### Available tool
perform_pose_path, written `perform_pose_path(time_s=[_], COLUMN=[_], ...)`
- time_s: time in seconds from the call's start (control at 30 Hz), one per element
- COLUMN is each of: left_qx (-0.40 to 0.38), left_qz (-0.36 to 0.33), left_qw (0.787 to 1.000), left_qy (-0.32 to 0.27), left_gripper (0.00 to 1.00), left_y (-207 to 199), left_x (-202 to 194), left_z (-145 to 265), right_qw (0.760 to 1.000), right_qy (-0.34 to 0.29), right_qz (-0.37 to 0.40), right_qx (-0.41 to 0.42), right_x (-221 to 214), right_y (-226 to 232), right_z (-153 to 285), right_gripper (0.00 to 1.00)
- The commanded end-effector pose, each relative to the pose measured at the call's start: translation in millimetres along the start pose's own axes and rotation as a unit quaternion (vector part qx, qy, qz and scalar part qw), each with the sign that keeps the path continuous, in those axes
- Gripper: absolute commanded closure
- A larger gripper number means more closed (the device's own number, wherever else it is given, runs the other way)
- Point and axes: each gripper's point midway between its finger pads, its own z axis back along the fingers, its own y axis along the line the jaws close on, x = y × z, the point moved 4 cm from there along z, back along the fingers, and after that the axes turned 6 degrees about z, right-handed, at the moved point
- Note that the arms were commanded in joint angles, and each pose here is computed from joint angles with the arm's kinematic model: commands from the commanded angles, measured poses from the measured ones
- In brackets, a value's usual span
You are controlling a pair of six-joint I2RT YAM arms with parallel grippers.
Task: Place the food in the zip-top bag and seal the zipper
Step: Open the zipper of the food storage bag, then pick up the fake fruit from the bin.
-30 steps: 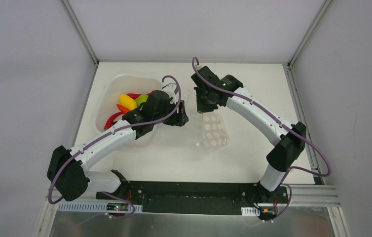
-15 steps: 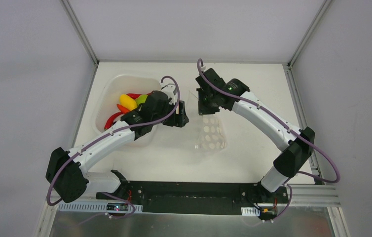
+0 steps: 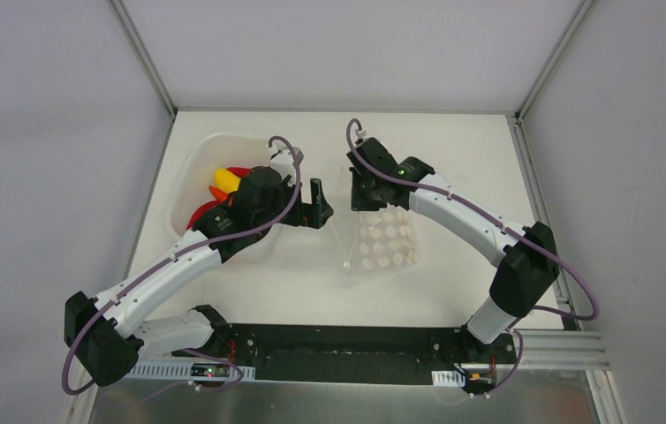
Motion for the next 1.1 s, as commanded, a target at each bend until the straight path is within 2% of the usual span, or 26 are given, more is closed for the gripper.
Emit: perform_pose_path(time_s=[0.0,0.13,0.27,0.4,0.53,0.63,0.9,1.07], left_qx=[0.043,0.133,0.225,0.294,0.373,0.391,0.466,0.464], left_qz=[-0.019,-0.001,0.05,0.123,0.184,0.223,0.241,0.257], left_qw=[0.997,0.987,0.966,0.938,0.896,0.879,0.841,0.842], left_qy=[-0.068,-0.088,-0.118,-0.136,-0.156,-0.157,-0.131,-0.104], left_gripper=[0.0,0.0,0.0,0.0,0.0,0.03,0.05,0.08], left_y=[16,57,106,153,198,222,272,288], left_x=[36,54,67,81,91,93,84,72], left_z=[19,28,34,26,10,-3,-30,-52], right_qw=[0.997,0.995,0.995,0.995,0.994,0.994,0.994,0.994], right_qy=[-0.054,-0.052,-0.04,-0.037,-0.044,-0.047,-0.046,-0.042], right_qz=[-0.026,-0.019,-0.015,-0.021,-0.022,-0.021,-0.025,-0.018], right_qx=[0.058,0.081,0.094,0.095,0.095,0.096,0.1,0.096], right_x=[14,5,1,-1,1,2,-2,-3], right_y=[13,14,17,17,16,16,14,13], right_z=[10,6,8,9,15,18,24,23], right_gripper=[1.0,1.0,1.0,1.0,1.0,1.0,1.0,1.0])
